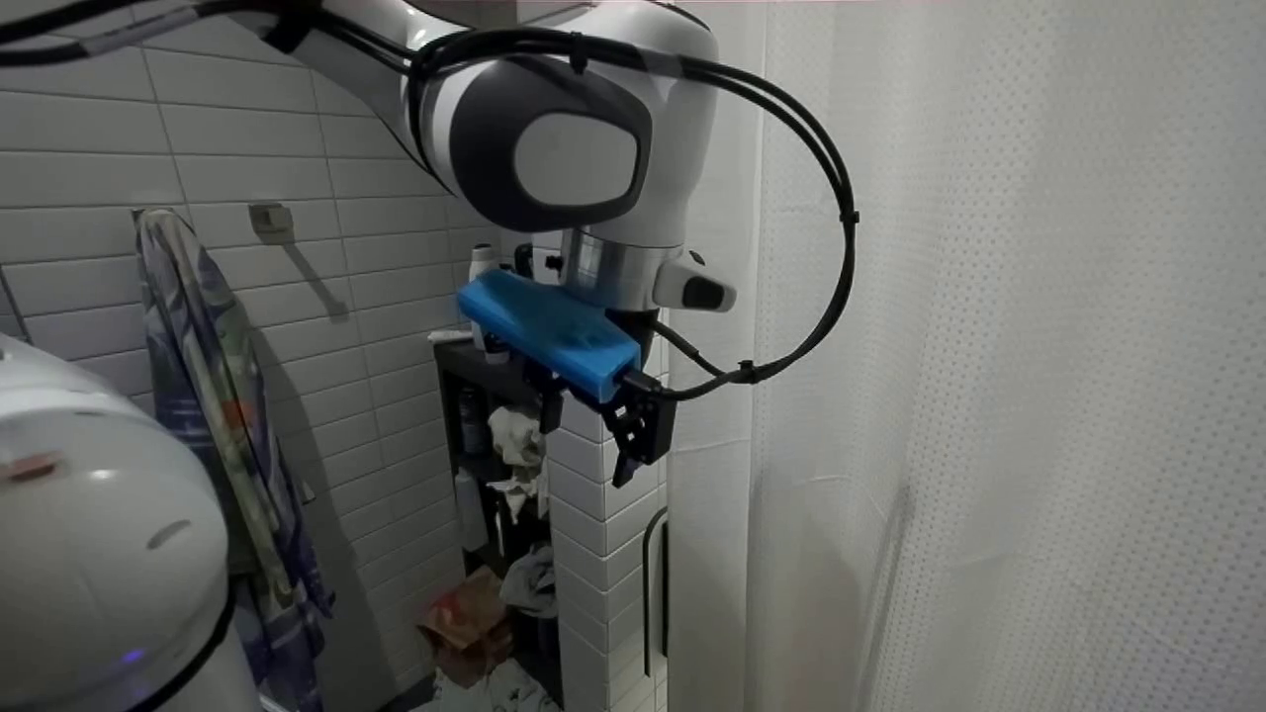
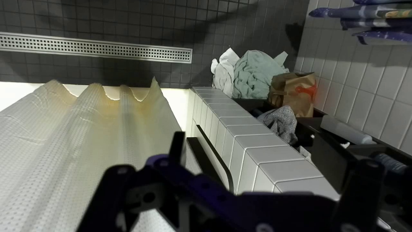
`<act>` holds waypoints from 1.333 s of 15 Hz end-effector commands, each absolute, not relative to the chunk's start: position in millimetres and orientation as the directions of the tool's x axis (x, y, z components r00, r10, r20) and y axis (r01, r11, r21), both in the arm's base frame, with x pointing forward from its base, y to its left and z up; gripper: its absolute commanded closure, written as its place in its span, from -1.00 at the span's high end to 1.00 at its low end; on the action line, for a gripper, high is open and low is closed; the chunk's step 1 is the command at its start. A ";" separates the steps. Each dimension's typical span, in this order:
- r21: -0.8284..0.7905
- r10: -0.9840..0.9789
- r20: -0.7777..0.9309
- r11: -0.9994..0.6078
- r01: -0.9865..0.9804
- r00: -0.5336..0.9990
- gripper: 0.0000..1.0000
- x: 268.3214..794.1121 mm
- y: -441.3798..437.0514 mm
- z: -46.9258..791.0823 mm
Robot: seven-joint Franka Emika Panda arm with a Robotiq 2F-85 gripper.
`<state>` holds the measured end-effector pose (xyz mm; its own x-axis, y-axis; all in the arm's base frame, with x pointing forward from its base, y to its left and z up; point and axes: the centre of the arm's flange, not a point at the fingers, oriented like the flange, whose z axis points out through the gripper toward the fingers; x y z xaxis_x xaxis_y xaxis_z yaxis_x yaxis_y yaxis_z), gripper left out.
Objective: Hang the towel on the hook
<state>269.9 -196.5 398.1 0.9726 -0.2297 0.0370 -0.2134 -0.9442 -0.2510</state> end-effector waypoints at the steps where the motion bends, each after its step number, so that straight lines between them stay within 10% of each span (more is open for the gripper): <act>1: -0.251 -0.230 0.037 -0.944 -0.213 0.973 1.00 269.9 -196.5 398.1; 20: -0.321 0.072 0.037 -0.944 0.080 0.997 1.00 253.7 -235.3 446.8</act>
